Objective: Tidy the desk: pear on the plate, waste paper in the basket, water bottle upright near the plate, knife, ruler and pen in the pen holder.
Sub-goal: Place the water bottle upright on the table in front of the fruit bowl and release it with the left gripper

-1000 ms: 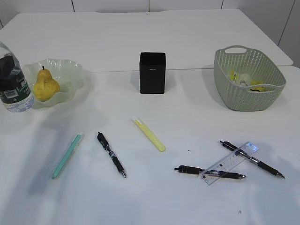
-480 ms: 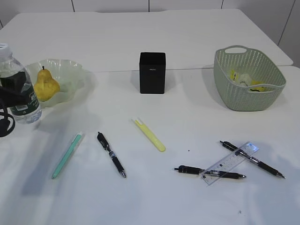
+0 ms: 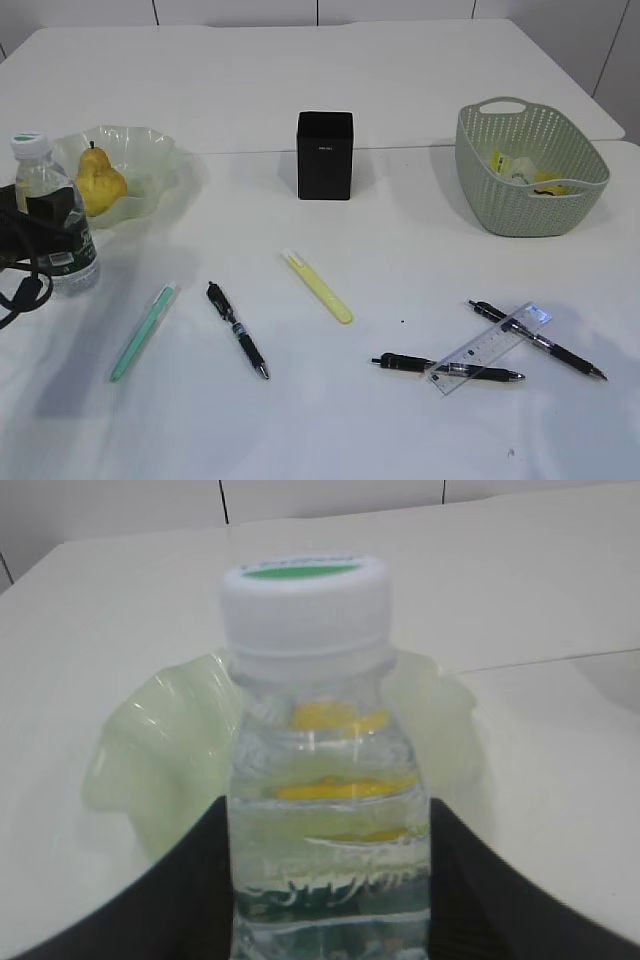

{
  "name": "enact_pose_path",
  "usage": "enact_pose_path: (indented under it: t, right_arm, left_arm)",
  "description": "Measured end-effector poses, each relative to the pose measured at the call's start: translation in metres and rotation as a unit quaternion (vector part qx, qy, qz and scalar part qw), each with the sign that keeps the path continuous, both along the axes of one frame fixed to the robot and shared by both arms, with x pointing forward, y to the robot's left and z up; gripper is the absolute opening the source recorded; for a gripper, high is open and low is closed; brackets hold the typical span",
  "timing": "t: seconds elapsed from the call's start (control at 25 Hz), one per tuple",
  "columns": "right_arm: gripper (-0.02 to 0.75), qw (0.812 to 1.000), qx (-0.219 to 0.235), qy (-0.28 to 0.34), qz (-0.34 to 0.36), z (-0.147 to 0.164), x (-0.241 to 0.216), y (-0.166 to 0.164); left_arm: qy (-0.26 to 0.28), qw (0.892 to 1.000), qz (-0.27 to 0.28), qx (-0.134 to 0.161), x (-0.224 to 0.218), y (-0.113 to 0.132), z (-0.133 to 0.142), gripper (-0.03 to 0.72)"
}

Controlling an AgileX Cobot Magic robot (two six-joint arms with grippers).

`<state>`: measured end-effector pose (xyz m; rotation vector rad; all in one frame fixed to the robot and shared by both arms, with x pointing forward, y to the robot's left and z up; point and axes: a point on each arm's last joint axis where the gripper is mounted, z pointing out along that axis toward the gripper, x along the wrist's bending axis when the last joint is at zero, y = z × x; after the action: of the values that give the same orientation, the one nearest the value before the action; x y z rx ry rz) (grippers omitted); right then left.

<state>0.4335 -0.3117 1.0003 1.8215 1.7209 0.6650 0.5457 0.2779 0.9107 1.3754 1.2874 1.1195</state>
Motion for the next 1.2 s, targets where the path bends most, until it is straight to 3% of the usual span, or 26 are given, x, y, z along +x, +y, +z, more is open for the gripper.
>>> enact_pose_path:
  t: [1.2]
  right_arm:
    - [0.405,1.0,0.0,0.0,0.0,0.0,0.0,0.0]
  left_arm:
    - [-0.018,1.0,-0.003,0.001,0.018,-0.002,-0.011,0.348]
